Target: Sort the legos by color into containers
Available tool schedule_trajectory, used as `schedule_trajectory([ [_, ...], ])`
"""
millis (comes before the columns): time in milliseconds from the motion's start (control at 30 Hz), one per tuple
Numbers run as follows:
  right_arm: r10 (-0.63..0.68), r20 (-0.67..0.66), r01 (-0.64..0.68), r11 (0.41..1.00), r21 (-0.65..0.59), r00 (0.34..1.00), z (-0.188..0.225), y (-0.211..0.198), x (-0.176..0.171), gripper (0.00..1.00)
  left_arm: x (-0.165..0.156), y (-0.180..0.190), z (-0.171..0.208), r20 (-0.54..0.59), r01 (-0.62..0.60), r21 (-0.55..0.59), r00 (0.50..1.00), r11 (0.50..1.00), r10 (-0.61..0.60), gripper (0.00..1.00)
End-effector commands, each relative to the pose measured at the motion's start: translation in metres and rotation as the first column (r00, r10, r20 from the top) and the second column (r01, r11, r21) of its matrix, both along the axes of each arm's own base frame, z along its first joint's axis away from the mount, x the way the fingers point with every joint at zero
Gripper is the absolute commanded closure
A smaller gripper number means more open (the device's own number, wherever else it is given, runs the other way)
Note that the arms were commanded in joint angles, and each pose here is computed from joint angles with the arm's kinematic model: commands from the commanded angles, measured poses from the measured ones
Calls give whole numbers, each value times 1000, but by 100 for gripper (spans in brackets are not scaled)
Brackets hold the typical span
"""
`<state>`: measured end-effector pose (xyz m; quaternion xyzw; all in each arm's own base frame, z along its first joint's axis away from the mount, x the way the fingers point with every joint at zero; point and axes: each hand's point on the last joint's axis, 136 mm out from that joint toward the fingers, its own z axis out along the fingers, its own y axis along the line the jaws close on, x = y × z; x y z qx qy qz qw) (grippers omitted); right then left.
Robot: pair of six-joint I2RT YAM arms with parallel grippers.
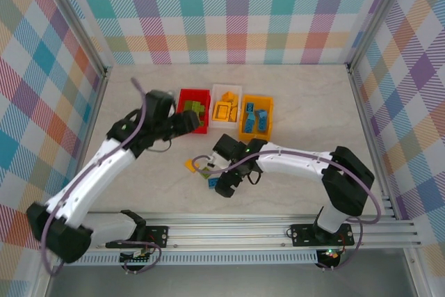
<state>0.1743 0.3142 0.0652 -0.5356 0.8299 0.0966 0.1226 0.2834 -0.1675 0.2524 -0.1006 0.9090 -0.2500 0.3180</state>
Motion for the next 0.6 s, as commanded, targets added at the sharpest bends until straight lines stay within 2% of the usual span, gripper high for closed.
schedule_trajectory([
  [0,146,52,-143,988,-66,988,-8,9,1,3,-38,12,-5,-42,-52,-119,998,991,47,37],
  [100,193,69,-185,976,-111,979,-20,19,4,5,-72,31,-15,-88,-82,-135,994,987,70,37],
  [233,214,84,-204,972,-116,973,-27,34,9,13,-111,51,-35,-184,-117,-109,978,987,96,38],
  [367,218,82,-205,968,-142,972,-36,41,10,29,-128,62,-44,-196,-143,-124,974,982,117,38],
  [567,216,70,-204,968,-148,974,-42,39,2,57,-125,60,-45,-188,-140,-123,975,983,115,38],
])
